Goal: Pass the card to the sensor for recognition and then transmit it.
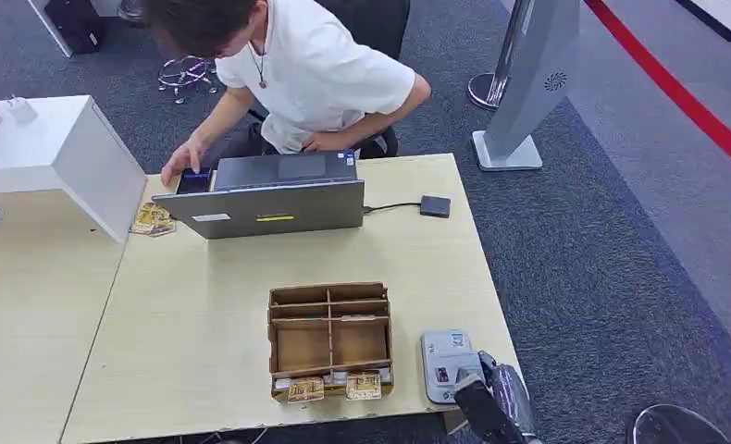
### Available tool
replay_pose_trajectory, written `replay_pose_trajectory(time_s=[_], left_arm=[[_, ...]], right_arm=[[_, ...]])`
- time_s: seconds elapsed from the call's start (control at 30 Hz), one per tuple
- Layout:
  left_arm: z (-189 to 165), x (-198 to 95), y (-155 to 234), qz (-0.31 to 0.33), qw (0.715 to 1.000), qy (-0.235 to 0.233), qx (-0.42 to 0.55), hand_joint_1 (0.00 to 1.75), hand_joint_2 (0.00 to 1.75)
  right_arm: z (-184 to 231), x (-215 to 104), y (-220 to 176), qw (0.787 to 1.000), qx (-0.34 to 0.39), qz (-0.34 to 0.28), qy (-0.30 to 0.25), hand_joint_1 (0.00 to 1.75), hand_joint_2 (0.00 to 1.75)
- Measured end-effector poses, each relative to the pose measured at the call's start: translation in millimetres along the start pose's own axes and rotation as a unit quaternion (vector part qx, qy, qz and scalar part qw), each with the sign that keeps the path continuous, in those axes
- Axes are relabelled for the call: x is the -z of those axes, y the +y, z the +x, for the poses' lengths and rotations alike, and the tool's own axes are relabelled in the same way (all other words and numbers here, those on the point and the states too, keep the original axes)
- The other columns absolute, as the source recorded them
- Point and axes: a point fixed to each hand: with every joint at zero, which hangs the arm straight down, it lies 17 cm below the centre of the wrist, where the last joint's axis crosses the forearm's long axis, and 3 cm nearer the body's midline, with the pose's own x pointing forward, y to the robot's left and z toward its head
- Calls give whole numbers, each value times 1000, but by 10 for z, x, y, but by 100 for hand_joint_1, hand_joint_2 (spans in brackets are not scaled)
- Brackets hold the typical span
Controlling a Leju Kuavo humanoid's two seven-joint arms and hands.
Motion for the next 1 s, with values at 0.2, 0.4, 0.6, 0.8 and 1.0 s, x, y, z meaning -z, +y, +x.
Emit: replay_pose_trajectory(time_s=[0.2, 0.4, 0.6, 0.8, 1.0], left_arm=[[-6, 5, 15, 1, 1000, 0, 1, 0, 0], [-13, 5, 17, 1, 1000, 1, 1, 0, 0], [-19, 6, 22, 2, 1000, 2, 0, 0, 0], [-19, 6, 22, 2, 1000, 2, 1, 0, 0], [-20, 6, 22, 2, 1000, 2, 1, 0, 0]], right_arm=[[-38, 5, 31, 1000, -11, 2, 5, 175, 175], [-83, 25, 33, 1000, -23, 0, 11, 175, 175], [-122, 31, 55, 999, -28, 2, 18, 175, 175], [-145, 36, 75, 999, -28, 5, 21, 175, 175], [-167, 48, 82, 999, -29, 5, 26, 175, 175]])
